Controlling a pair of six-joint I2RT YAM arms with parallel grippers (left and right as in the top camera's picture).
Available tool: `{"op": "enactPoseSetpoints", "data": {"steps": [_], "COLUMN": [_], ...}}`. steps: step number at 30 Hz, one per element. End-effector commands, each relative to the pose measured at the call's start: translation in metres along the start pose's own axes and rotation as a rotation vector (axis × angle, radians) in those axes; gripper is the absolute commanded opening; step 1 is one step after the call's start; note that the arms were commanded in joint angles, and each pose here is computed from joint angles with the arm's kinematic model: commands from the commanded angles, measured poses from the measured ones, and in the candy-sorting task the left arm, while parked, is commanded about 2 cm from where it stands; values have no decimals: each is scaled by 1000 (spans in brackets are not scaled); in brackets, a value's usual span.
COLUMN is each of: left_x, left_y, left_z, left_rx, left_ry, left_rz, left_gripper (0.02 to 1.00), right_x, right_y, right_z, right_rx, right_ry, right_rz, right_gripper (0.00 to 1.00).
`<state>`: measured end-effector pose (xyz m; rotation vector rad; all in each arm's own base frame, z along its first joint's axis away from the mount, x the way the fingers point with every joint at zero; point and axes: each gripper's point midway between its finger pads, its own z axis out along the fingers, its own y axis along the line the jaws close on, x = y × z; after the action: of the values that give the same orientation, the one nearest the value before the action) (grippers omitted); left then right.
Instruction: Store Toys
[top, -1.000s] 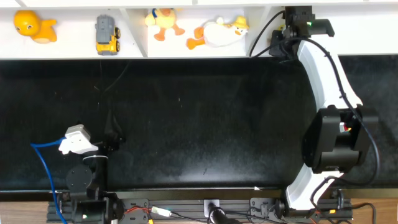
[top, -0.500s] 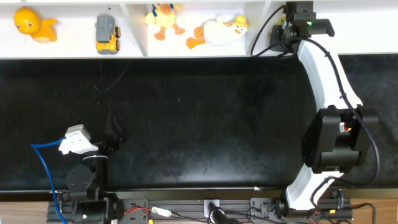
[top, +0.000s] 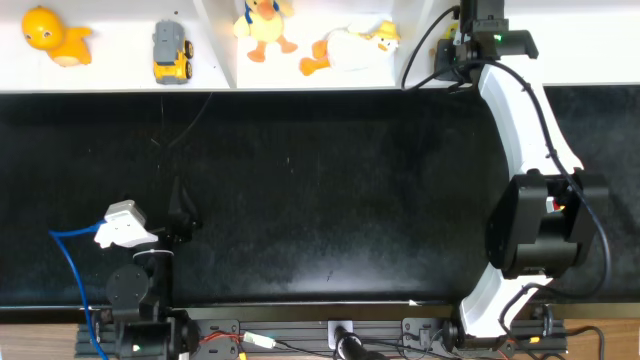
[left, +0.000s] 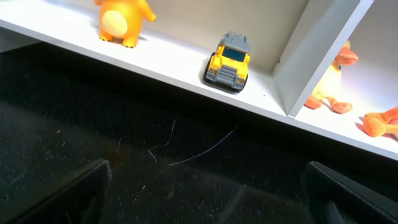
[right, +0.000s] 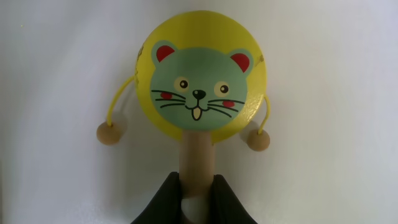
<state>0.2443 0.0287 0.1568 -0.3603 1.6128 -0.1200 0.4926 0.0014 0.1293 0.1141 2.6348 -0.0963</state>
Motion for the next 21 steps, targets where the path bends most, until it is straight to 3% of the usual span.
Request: {"op": "enactPoseSetpoints", "data": {"steps": [1, 4, 7, 12, 21], "left_x": [0, 0, 0, 0, 0], "left_y": [-1, -1, -1, -1, -1], "left_z": [0, 0, 0, 0, 0], "left_rx": [7, 7, 7, 7, 7], "left_ry": [-4, -4, -4, -4, -4], "left_rz": [-4, -4, -4, -4, -4], "left_gripper": [998, 998, 998, 998, 998], "right_x": [-11, -10, -9, -1, 10], "right_y": [5, 5, 5, 4, 0], "right_z": [-5, -5, -5, -6, -31], "right_rx": [-17, -16, -16, -13, -5], "right_ry": [-33, -32, -24, 6, 48], "right_rz": [-15, -8, -9, -11, 90], "right_gripper": [77, 428, 678, 779, 862]}}
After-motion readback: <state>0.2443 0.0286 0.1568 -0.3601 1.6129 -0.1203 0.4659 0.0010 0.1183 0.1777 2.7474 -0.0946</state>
